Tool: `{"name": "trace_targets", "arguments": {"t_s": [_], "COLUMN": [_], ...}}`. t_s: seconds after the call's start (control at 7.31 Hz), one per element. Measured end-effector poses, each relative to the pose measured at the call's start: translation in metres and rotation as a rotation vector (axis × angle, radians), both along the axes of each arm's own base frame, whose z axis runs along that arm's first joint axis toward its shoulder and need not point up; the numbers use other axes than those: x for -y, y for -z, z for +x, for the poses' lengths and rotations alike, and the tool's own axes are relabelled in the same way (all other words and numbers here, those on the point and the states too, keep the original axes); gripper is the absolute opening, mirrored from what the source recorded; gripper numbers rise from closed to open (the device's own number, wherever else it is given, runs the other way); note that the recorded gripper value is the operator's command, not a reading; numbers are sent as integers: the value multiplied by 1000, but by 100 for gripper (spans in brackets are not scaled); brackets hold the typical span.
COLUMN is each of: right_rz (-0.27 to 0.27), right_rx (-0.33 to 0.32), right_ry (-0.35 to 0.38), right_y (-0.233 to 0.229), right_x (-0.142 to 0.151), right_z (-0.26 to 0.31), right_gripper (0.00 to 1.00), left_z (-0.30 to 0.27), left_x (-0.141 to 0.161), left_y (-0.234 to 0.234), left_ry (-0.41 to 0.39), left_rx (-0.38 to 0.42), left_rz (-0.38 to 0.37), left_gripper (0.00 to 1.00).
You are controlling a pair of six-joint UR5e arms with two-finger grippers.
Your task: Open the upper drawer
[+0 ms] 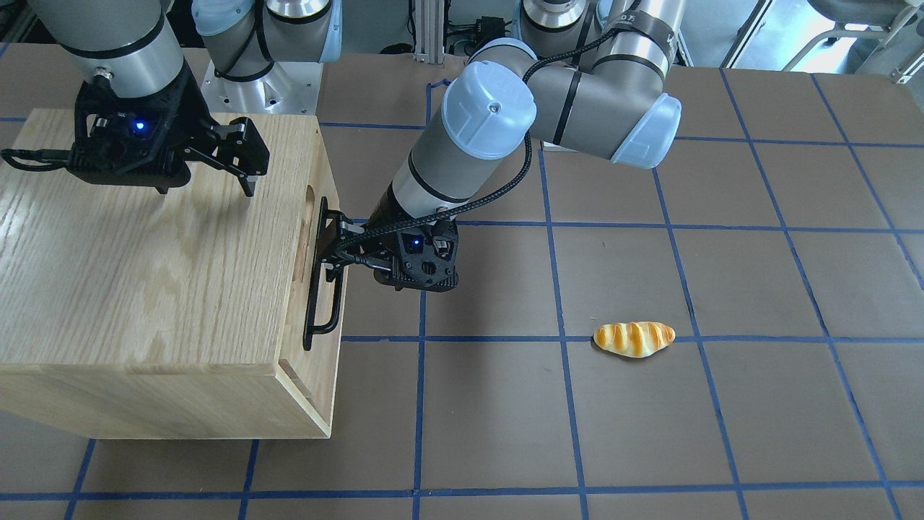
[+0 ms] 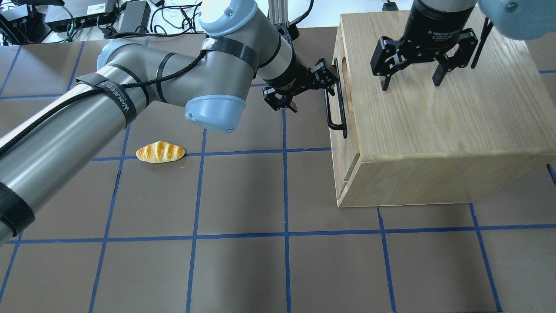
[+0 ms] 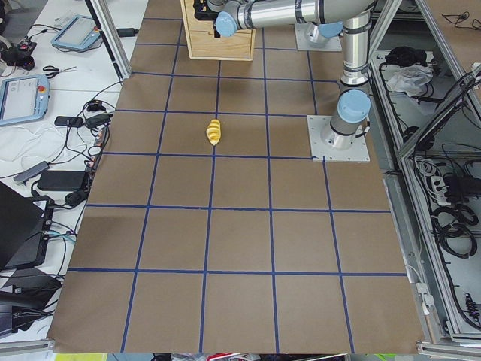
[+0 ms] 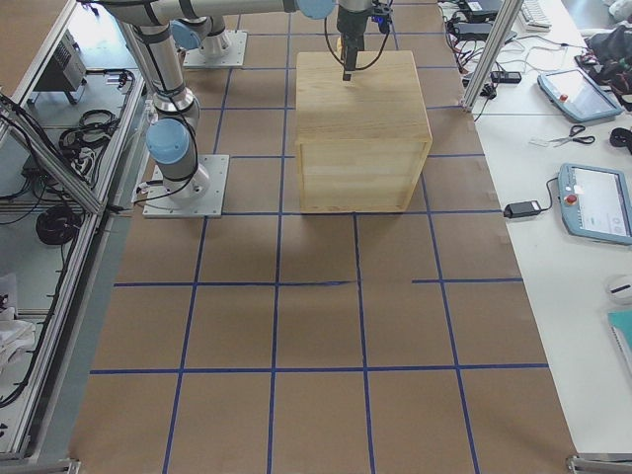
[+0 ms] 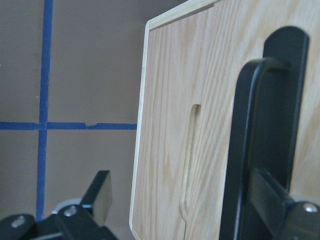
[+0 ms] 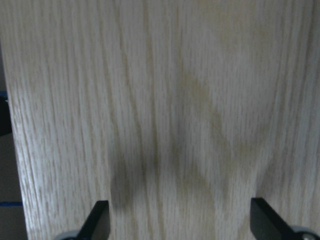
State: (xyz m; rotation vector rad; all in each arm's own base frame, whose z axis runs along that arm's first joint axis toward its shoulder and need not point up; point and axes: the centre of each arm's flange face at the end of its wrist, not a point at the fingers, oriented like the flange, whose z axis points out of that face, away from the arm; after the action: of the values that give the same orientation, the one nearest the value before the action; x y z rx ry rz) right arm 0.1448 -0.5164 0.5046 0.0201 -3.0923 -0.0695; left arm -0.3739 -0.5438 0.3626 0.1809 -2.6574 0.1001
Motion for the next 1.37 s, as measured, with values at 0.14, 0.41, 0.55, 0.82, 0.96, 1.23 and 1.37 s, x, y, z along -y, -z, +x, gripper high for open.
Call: {"name": "trace_targets", "arguments": {"t_s": [0.14,0.41,0.55,0.82,0.96,1.23,1.37], "right_rz": [0,0,0,0,0,0,-1], "right_rx": [0,0,0,0,0,0,0], "right_ry": [0,0,0,0,0,0,0], "right_y": [0,0,0,0,0,0,0], "right_x": [0,0,0,0,0,0,0], "right_z": [0,0,0,0,0,0,0], "right_gripper": [100,100,100,100,100,100,100], "left_z": [0,1,3,7,11,24,36], "left_x": [0,0,0,3,4,7,12], "left_y": [0,-1,-1,0,0,-1,-1], "left_ry": [3,52,72,78,73,58,40], "left_rx": [0,8,13,27,64,128,138], "left_rz": [-1,-25,-35,-44,-57,-76,-71], "left_gripper": [100,100,100,100,100,100,100]}}
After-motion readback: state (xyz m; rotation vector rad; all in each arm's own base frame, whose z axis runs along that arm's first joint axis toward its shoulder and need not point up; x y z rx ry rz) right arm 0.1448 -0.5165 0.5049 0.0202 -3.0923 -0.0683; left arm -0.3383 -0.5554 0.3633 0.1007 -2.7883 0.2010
